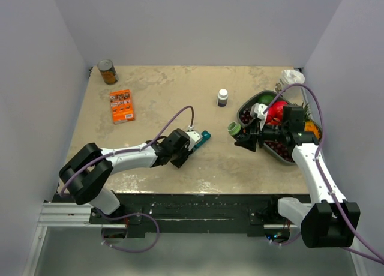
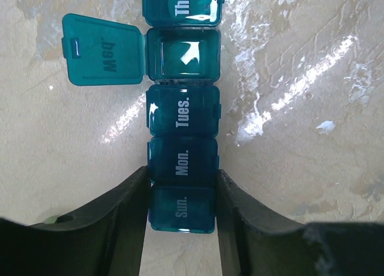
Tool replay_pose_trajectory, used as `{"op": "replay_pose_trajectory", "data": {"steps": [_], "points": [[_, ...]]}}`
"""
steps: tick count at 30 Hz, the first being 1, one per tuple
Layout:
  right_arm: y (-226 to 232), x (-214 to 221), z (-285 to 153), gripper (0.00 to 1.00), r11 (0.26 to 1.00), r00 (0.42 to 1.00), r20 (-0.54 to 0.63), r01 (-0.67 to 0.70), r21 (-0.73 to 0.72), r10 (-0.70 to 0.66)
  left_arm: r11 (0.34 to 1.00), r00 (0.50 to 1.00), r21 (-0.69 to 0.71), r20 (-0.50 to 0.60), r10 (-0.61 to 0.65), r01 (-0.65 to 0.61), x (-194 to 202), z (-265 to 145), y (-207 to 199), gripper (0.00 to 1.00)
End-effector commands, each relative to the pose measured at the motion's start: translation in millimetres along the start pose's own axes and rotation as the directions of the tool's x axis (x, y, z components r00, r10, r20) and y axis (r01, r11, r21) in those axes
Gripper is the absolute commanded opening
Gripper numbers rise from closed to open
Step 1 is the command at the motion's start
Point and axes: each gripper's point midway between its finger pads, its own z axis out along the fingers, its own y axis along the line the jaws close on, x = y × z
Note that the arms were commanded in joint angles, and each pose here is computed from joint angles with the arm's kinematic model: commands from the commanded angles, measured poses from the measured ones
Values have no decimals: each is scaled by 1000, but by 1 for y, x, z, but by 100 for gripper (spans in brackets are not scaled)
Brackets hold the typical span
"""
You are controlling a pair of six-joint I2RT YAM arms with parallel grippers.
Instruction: Sort the pills into containers
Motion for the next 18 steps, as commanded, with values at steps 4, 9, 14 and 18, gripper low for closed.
{"op": "replay_pose_trajectory", "data": {"steps": [4, 9, 14, 18], "points": [[-1, -4, -2, 0, 998, 998, -2, 63, -5, -63, 996, 999, -68, -9, -50, 49, 6, -12, 10, 55], [-1, 3, -2, 1, 997, 997, -24, 77, -10, -77, 993, 996, -85, 42, -75, 78, -7, -29, 15, 63], [-1, 11, -3, 1, 995, 994, -62, 93, -19, -94, 994, 983, -46, 155, -94, 103, -37, -68, 14, 66], [4, 15, 7, 1, 989, 982, -124, 141, -44, -145, 994, 957, -55, 280, -79, 99, -60, -108, 23, 76]]}}
